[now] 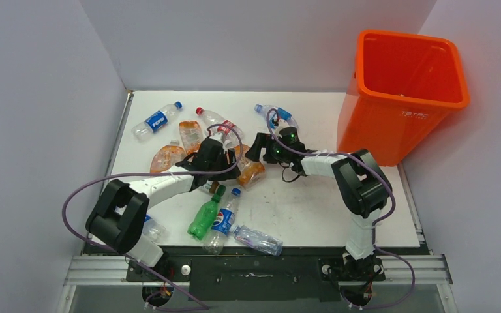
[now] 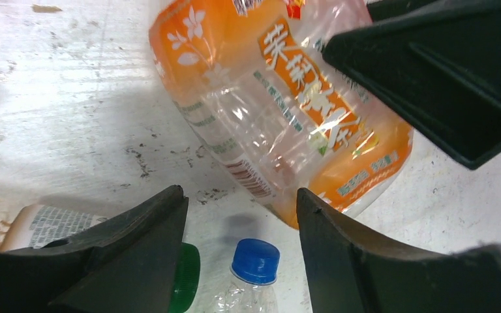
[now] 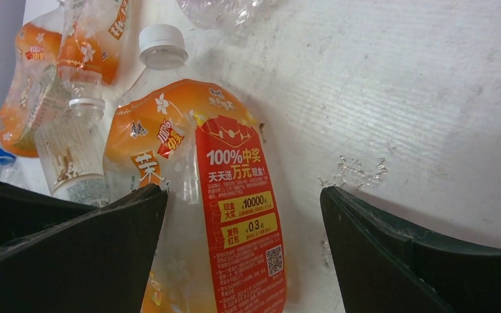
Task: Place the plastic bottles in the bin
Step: Pick up the plastic bottle from the corner of the board.
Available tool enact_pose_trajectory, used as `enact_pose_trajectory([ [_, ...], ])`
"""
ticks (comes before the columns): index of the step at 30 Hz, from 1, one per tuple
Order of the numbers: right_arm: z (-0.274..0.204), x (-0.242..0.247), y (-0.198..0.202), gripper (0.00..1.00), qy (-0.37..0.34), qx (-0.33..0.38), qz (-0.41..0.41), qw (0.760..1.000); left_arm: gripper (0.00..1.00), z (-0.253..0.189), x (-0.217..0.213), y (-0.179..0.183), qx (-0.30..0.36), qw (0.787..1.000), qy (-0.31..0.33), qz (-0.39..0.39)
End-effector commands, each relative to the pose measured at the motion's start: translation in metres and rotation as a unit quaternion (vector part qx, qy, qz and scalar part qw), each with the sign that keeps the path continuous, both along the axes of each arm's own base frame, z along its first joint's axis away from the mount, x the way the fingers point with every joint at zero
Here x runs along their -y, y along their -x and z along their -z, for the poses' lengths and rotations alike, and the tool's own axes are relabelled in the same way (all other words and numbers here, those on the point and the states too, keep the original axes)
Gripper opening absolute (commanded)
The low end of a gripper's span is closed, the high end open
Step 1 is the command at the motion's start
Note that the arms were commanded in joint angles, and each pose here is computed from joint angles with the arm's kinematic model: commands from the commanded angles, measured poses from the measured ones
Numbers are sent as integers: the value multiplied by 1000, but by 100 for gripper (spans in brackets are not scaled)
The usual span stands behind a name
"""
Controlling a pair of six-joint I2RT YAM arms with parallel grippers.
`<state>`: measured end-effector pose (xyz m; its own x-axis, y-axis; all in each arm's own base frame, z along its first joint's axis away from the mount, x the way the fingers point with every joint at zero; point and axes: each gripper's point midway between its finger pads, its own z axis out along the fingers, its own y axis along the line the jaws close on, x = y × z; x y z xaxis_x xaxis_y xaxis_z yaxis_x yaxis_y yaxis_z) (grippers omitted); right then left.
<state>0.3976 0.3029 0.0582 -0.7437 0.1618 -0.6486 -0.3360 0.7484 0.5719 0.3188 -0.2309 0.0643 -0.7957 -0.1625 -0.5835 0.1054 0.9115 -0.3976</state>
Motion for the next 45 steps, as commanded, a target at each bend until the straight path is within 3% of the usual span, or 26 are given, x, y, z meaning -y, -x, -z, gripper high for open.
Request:
enact_pose_trajectory([
  [1,-6,-17,13,90,-35,-1,-37,999,60,-30,-2,-20,52,998,24,-31],
  [13,9,-43,66,97,-115,-70,-75,988,45,-3,10,-23,31,999,27,-22],
  [15,8,-42,67,87,-124,-71,-74,987,43,-4,11,-21,32,999,28,-21],
  [19,-3,-32,65,55,-139,-61,-60,987,44,-20,10,-22,49,998,37,-24],
  [23,-21,-20,64,39,-141,-32,-52,988,57,-49,7,-19,78,995,55,-27],
  [30,-81,-5,74,35,-152,65,-58,985,87,-108,-4,-5,139,984,104,-32],
  [32,-107,1,82,34,-169,103,-60,978,99,-118,-10,6,161,977,133,-35],
  [37,-177,14,113,34,-238,197,-74,948,96,-166,-4,33,238,937,256,7],
  [40,-210,21,134,33,-285,232,-79,927,96,-207,5,53,288,899,326,57],
  [45,-240,25,159,33,-327,265,-84,903,96,-258,14,81,341,846,390,127],
])
